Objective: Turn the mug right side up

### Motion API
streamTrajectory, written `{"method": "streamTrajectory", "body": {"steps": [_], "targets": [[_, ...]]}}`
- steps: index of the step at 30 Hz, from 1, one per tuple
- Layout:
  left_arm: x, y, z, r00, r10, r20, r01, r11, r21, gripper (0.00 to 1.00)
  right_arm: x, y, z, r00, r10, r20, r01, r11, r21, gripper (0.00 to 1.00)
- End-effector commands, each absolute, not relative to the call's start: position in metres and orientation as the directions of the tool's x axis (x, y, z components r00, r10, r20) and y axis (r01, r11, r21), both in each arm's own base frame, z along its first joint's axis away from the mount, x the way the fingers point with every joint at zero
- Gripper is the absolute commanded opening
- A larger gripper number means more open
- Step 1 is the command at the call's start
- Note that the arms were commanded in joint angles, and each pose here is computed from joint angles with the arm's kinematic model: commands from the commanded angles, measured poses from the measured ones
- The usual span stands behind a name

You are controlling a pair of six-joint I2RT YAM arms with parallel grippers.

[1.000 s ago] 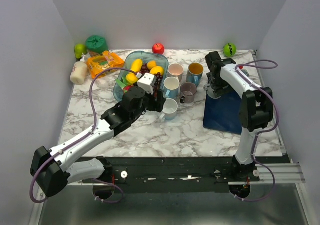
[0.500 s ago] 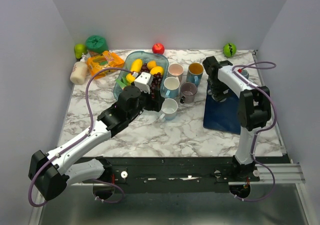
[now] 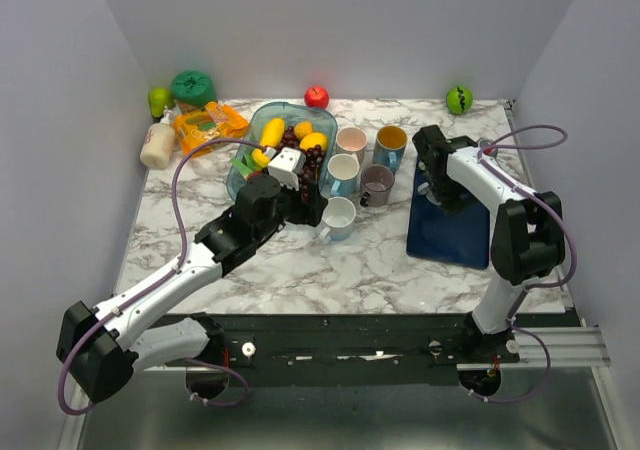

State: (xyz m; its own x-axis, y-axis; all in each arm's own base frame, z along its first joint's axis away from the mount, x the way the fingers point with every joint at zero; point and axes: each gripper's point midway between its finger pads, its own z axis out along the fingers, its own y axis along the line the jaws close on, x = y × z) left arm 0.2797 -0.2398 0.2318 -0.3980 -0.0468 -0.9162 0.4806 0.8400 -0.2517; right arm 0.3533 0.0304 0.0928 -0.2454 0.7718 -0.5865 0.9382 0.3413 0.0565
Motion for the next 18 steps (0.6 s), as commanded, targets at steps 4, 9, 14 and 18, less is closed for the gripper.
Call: {"method": "streamTrajectory", "body": {"steps": [4, 9, 14, 18], "targets": [[0.277, -0.237, 0.241, -0.374, -0.073, -0.924, 0.493, 0.828, -0.265, 0.85, 0.387, 0.045, 0.103, -0.273, 0.744, -0.61, 0.873, 0.458, 0.168, 0.91], [0.277, -0.235, 0.241, -0.37, -0.075, -0.926, 0.487, 0.833, -0.262, 0.85, 0.397, 0.055, 0.095, -0.26, 0.768, -0.586, 0.872, 0.447, 0.199, 0.91], [0.278, -0.234, 0.241, -0.371, -0.073, -0.926, 0.486, 0.834, -0.261, 0.85, 0.399, 0.051, 0.085, -0.244, 0.771, -0.588, 0.922, 0.373, 0.106, 0.84], [0.278, -0.232, 0.241, -0.37, -0.071, -0.926, 0.483, 0.837, -0.258, 0.85, 0.396, 0.047, 0.08, -0.23, 0.763, -0.604, 0.934, 0.347, 0.082, 0.77]]}}
